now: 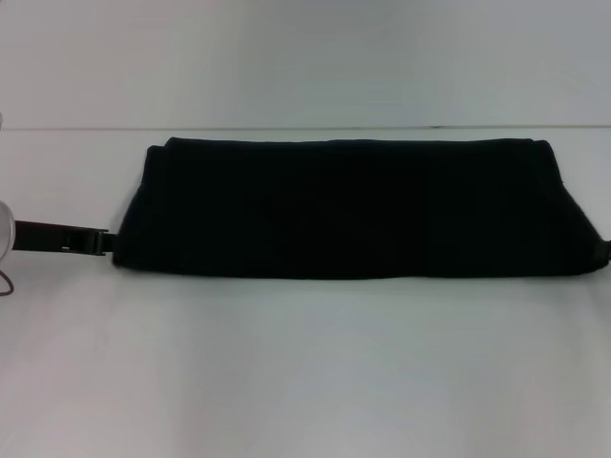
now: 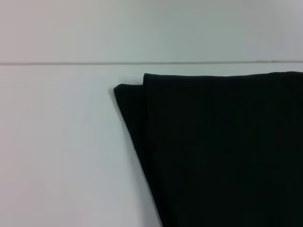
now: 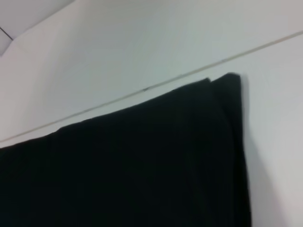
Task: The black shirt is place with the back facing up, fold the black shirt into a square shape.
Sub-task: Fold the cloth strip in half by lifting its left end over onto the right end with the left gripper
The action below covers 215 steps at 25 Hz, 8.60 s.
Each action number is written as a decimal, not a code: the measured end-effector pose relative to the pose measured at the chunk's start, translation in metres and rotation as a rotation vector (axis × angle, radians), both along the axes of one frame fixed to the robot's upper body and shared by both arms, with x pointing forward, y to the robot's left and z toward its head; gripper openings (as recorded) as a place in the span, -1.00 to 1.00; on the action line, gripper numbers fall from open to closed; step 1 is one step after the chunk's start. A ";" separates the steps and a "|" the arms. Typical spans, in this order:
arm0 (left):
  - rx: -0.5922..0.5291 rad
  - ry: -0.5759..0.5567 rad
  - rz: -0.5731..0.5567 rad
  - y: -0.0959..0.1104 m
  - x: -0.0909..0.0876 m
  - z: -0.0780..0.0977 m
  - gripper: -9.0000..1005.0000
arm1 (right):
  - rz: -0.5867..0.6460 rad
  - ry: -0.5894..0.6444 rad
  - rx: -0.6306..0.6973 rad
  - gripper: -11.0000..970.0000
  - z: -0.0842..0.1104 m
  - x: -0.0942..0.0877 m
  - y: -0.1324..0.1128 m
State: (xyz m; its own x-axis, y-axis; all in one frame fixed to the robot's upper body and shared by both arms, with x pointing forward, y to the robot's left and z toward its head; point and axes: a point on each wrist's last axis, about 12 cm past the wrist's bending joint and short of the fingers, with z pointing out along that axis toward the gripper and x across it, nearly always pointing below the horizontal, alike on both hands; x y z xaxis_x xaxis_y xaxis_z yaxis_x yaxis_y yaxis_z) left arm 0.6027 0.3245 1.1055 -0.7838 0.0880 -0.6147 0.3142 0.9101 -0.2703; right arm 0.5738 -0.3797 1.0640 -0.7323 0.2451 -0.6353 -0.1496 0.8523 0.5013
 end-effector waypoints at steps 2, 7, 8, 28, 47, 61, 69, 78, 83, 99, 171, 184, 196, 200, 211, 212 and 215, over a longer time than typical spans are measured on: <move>0.000 -0.002 0.006 0.002 -0.001 0.001 -0.95 | -0.001 -0.013 -0.006 -0.87 0.004 0.000 -0.003; -0.008 -0.005 0.068 0.016 -0.006 0.006 -0.71 | -0.015 -0.089 0.026 -0.53 0.022 -0.006 -0.017; -0.014 0.002 0.074 0.018 -0.008 0.007 -0.64 | -0.010 -0.103 0.041 -0.47 0.026 -0.008 -0.019; -0.387 0.398 0.136 -0.014 -0.014 0.010 0.40 | 0.342 -0.283 -0.006 0.68 0.074 0.034 0.033; -0.718 0.565 0.523 -0.005 -0.024 -0.018 0.76 | 0.486 -0.405 -0.074 0.91 0.092 0.048 0.054; -0.809 0.556 0.648 0.002 -0.021 -0.026 0.75 | 0.502 -0.427 -0.080 0.91 0.100 0.058 0.066; -0.802 0.533 0.691 0.007 -0.022 -0.032 0.75 | 0.489 -0.427 -0.083 0.91 0.099 0.059 0.066; -0.795 0.508 0.711 0.008 -0.019 -0.033 0.74 | 0.483 -0.427 -0.075 0.91 0.098 0.059 0.067; -0.788 0.491 0.726 0.010 -0.018 -0.034 0.74 | 0.474 -0.427 -0.078 0.91 0.097 0.059 0.068; -0.775 0.474 0.739 0.009 -0.018 -0.038 0.75 | 0.468 -0.427 -0.082 0.90 0.097 0.061 0.069; -0.699 0.359 0.658 0.004 -0.011 -0.043 0.27 | 0.453 -0.437 -0.077 0.89 0.099 0.064 0.070; -0.674 0.337 0.639 0.005 -0.012 -0.045 -0.80 | 0.450 -0.437 -0.077 0.89 0.099 0.063 0.069; -0.687 0.338 0.645 0.006 -0.014 -0.046 -0.83 | 0.445 -0.438 -0.080 0.89 0.098 0.063 0.068; -0.694 0.344 0.650 0.005 -0.014 -0.047 -0.83 | 0.441 -0.438 -0.081 0.89 0.098 0.063 0.067; -0.699 0.351 0.650 0.003 -0.015 -0.048 -0.50 | 0.441 -0.438 -0.081 0.89 0.098 0.063 0.068; -0.700 0.352 0.650 0.003 -0.015 -0.049 -0.42 | 0.440 -0.438 -0.081 0.89 0.098 0.063 0.068; -0.701 0.353 0.653 0.003 -0.015 -0.049 -0.19 | 0.440 -0.438 -0.081 0.89 0.098 0.063 0.068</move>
